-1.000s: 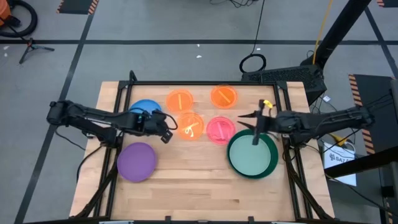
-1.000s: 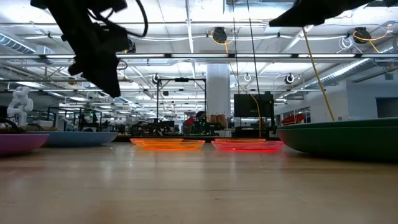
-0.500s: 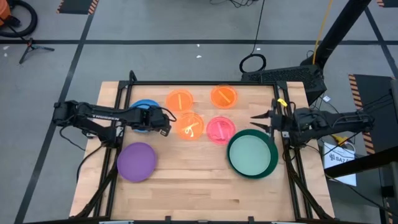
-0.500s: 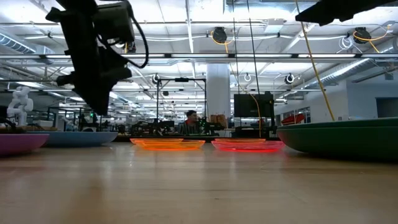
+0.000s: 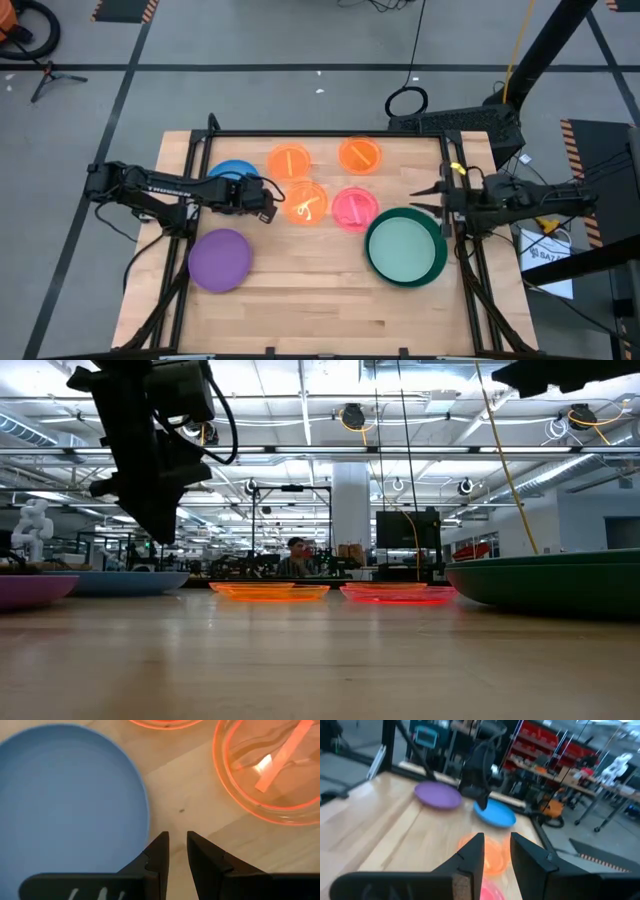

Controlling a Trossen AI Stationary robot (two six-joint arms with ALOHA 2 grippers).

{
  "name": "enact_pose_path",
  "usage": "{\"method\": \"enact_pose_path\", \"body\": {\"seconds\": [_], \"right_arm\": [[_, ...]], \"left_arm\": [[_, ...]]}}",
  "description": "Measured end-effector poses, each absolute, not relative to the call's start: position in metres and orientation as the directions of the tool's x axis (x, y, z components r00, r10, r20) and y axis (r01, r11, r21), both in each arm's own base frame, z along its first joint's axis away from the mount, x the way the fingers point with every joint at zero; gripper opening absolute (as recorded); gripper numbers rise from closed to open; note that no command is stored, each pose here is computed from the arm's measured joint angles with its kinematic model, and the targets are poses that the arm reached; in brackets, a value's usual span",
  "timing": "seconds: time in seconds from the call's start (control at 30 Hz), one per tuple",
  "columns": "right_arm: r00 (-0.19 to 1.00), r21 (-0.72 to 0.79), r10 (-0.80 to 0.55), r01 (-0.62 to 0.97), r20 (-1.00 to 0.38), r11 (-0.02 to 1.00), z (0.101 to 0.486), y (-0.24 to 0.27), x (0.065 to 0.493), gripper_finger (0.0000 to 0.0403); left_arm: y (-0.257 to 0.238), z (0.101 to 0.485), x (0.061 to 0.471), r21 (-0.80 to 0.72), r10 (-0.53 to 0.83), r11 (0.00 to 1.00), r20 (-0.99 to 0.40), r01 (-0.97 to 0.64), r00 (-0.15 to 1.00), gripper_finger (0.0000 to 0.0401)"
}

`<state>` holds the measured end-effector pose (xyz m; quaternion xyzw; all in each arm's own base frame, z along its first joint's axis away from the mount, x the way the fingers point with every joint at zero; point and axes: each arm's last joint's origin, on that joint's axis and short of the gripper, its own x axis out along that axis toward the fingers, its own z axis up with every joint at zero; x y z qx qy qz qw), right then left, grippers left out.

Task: Stack plastic plates
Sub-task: Stack the medium blue plate on top of the medium light green plate

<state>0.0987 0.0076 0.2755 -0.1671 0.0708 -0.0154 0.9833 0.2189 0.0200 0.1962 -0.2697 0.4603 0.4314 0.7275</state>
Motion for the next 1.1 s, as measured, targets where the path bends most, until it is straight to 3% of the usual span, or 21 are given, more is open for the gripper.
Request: {"method": "enact_pose_path", "body": {"seconds": [0.83, 0.9, 1.03, 1.1], "right_arm": [[0.994, -0.242, -0.057, 0.033, -0.09, 0.97, 0.2785, 0.0068, 0.0933, 0.0086], [0.994, -0.242, -0.057, 0.033, -0.09, 0.97, 0.2785, 0.0068, 0.0933, 0.0086], [0.994, -0.242, -0.057, 0.034, -0.09, 0.97, 0.2785, 0.0068, 0.0933, 0.0086], [0.994, -0.242, -0.057, 0.034, -0.09, 0.97, 0.2785, 0.0068, 0.0933, 0.0086]], "left_arm": [[0.0163, 0.1952, 0.2181, 0.031, 0.292, 0.638, -0.934, -0.77, 0.204, 0.0074], [0.0162, 0.1952, 0.2181, 0.032, 0.288, 0.645, -0.935, -0.763, 0.205, 0.0066], [0.0158, 0.195, 0.2181, 0.018, 0.268, 0.65, -0.941, -0.76, 0.207, 0.0013], [0.0162, 0.195, 0.2181, 0.018, 0.268, 0.647, -0.941, -0.762, 0.206, 0.0008]]}}
